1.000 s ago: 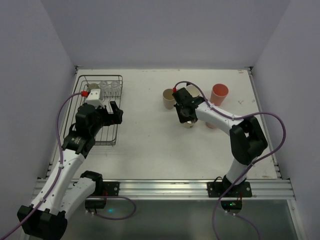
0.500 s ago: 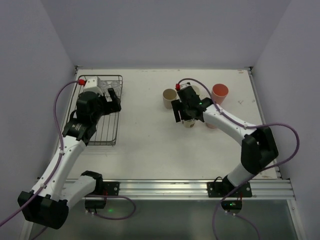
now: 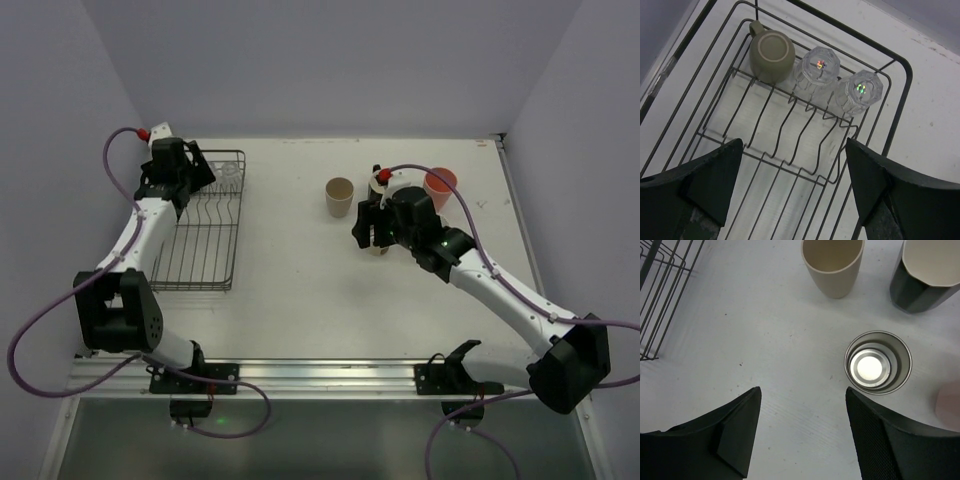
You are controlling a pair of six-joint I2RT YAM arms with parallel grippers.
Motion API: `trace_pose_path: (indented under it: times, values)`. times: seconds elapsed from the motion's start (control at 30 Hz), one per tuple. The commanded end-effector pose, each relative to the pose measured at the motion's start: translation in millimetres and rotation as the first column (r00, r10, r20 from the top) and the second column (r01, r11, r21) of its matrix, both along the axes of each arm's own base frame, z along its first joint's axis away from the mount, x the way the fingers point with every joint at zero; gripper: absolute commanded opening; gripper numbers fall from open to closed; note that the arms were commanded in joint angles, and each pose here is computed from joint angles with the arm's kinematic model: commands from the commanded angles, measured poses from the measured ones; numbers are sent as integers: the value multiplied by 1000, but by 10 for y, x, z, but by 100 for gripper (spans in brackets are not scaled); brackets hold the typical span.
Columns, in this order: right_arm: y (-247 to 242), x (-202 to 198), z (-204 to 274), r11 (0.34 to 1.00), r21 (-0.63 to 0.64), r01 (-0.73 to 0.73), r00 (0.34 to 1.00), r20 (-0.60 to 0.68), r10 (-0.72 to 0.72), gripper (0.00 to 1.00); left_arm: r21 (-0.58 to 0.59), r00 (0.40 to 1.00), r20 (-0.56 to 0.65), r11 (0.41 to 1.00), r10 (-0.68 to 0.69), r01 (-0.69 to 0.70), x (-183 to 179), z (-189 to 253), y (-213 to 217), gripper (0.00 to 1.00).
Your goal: Unload the cups from the dish rack
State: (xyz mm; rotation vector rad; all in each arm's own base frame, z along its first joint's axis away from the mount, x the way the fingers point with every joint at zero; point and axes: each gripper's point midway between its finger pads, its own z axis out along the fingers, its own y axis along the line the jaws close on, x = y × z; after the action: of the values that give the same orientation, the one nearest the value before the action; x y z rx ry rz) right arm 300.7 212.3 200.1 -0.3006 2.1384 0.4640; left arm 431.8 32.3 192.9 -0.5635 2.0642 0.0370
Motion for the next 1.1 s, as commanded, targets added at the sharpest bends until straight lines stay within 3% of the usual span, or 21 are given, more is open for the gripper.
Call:
trace_pose_path:
  times: [0.0, 0.17, 0.37, 0.67, 0.9, 1.07]
  values:
    - [116, 22, 49, 998, 54, -21, 1000, 11, 21, 70, -12, 993, 105, 999, 46, -45, 393, 238, 157, 86]
    - [152, 17, 4, 998, 58, -36, 999, -1, 36, 70, -38, 994, 90, 998, -56, 59, 747, 69, 12, 80]
    - [186, 28, -41, 998, 57, -41, 999, -15, 42, 70, -8, 996, 27, 997, -79, 79, 978, -270, 40, 76]
    - [274, 20, -109, 997, 44, -61, 998, -32, 63, 70, -8, 992, 8, 992, -130, 130, 1193, -478, -17, 72]
    - [310, 6, -130, 997, 38, -72, 997, -35, 74, 70, 3, 992, -23, 992, -124, 124, 1267, -657, 21, 59]
    - [313, 3, -114, 997, 42, -72, 997, -30, 73, 70, 22, 993, -43, 994, -108, 109, 1279, -726, 63, 56]
